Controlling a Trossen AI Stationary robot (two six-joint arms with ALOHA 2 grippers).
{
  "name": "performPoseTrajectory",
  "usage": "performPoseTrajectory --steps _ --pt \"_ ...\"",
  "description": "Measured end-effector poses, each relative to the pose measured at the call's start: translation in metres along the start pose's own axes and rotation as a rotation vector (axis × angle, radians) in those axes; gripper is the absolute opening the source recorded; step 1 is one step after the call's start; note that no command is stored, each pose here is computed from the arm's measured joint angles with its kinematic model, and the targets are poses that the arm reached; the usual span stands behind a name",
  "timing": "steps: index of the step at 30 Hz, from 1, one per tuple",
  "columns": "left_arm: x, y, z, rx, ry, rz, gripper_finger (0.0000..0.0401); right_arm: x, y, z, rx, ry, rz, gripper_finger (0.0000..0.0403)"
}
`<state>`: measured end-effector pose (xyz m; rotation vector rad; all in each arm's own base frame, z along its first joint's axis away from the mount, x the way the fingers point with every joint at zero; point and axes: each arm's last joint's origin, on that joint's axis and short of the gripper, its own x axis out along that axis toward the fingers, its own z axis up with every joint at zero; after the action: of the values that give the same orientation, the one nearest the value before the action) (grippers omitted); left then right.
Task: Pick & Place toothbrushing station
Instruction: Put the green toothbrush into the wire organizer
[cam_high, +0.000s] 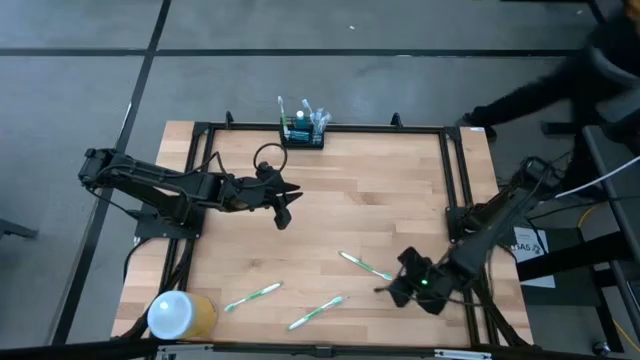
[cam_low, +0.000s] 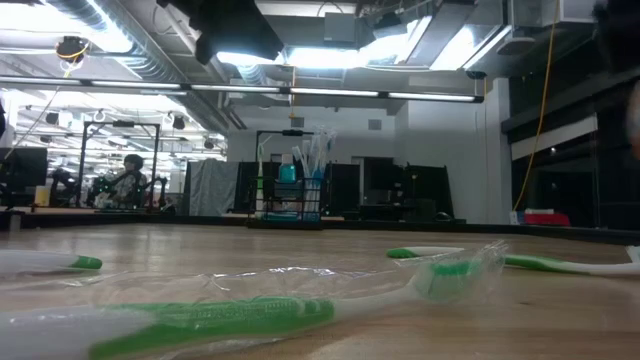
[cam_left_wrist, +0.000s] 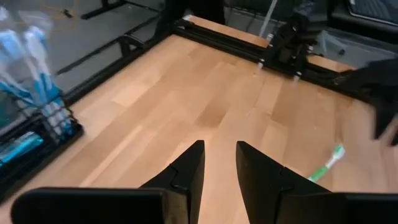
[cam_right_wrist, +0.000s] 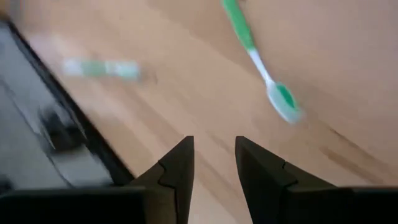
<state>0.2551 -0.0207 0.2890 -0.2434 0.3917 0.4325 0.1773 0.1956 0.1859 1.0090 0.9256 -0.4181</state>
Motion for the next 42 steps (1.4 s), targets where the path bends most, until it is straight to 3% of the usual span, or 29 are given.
performPoseTrajectory --steps 4,6,10,16,23,35,42 --pt "-0.001 -0.002 -0.001 0.009 0.024 -0.055 0.0086 0.026 -0.016 -0.001 0.249 -0.104 0.138 0.012" --pt "-0.003 -0.004 -0.002 0.011 0.034 -0.081 0.0086 0.03 -0.024 -0.001 0.299 -0.115 0.109 0.012" --pt "-0.009 -0.009 -0.003 0.018 0.038 -0.112 0.0086 0.027 -0.022 -0.003 0.288 -0.138 0.064 0.012" --pt "-0.014 -0.012 -0.007 0.048 0.061 -0.119 0.0088 0.015 -0.014 -0.001 0.151 -0.161 -0.099 0.012" --pt "-0.016 -0.015 -0.009 0.06 0.055 -0.099 0.0088 0.021 -0.022 -0.014 0.203 -0.024 -0.211 0.012" --pt "-0.016 -0.015 -0.009 0.059 0.044 -0.082 0.0088 0.048 -0.026 -0.027 0.271 -0.055 -0.211 0.012" --pt "-0.016 -0.015 -0.009 0.041 0.043 -0.082 0.0088 0.061 -0.025 -0.014 0.301 -0.122 -0.223 0.012"
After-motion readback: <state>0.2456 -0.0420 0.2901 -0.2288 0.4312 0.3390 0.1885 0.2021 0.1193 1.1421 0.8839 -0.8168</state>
